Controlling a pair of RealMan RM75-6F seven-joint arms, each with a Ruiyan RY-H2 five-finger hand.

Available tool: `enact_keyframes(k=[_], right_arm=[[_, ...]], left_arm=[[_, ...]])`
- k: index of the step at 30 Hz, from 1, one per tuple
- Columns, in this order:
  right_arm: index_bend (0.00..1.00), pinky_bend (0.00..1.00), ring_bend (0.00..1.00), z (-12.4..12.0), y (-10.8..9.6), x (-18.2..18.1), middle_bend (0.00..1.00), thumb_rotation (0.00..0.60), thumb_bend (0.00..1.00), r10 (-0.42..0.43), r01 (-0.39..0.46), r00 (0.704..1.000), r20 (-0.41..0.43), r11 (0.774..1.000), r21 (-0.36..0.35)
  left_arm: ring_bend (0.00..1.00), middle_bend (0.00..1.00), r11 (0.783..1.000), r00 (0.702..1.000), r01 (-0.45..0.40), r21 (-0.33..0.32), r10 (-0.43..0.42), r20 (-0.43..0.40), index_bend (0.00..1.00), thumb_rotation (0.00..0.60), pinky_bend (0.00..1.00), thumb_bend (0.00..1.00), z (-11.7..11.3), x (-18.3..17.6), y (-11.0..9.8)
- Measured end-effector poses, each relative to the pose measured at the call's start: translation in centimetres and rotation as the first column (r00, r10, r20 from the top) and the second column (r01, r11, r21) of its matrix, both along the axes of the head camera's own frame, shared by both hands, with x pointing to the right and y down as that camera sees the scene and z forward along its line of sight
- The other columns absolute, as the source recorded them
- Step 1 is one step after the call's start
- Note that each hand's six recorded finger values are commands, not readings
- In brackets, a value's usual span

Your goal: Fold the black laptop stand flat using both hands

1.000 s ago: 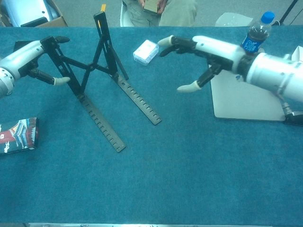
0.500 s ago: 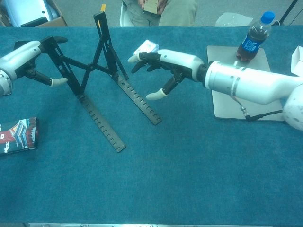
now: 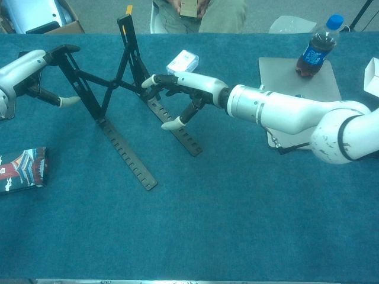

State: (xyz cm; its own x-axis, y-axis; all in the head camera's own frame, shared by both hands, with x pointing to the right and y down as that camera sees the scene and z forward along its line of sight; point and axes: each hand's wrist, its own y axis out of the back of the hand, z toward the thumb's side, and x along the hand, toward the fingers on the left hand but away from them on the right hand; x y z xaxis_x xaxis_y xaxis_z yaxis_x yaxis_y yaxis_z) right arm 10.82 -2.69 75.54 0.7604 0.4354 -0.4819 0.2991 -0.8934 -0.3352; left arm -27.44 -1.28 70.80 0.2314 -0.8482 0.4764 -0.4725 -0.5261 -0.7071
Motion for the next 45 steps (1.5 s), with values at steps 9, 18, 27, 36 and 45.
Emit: enact_keyframes(k=[9,18,27,36,45], right_arm=[[0.14,0.11,0.06,1.4,-0.6,-1.7,0.24,0.6,0.16,0.01,-0.01,1.0,-0.015,1.0,0.024],[0.14,0.11,0.06,2.5,-1.4,-2.4,0.24,0.6,0.16,0.038,-0.036,0.998,-0.043,0.998,0.047],[0.14,0.11,0.06,2.9,-2.5,-2.7,0.24,0.6,0.16,0.076,-0.072,0.995,-0.063,0.995,0.066],[0.14,0.11,0.06,1.0,-1.1,-2.6,0.24,0.6,0.16,0.041,-0.04,0.999,-0.024,0.999,0.023],[0.14,0.14,0.06,0.1,-0.7,-2.5,0.24,0.6,0.16,0.05,-0.051,0.999,-0.007,0.997,-0.063]], left_arm=[[0.0,0.0,1.0,1.0,0.007,-0.002,-0.007,0.003,0.0,0.6,0.05,0.25,0.0,-0.5,0.1],[0.0,0.0,1.0,1.0,0.016,-0.003,-0.016,0.005,0.0,0.6,0.05,0.25,-0.1,-1.1,0.1],[0.0,0.0,1.0,1.0,0.023,0.0,-0.023,0.004,0.0,0.6,0.05,0.25,-0.1,-1.4,0.1],[0.0,0.0,1.0,1.0,0.03,0.002,-0.03,0.005,0.0,0.6,0.05,0.25,-0.3,-1.9,0.1],[0.0,0.0,1.0,1.0,0.028,0.0,-0.028,0.004,0.0,0.6,0.05,0.25,-0.1,-1.7,0.1]])
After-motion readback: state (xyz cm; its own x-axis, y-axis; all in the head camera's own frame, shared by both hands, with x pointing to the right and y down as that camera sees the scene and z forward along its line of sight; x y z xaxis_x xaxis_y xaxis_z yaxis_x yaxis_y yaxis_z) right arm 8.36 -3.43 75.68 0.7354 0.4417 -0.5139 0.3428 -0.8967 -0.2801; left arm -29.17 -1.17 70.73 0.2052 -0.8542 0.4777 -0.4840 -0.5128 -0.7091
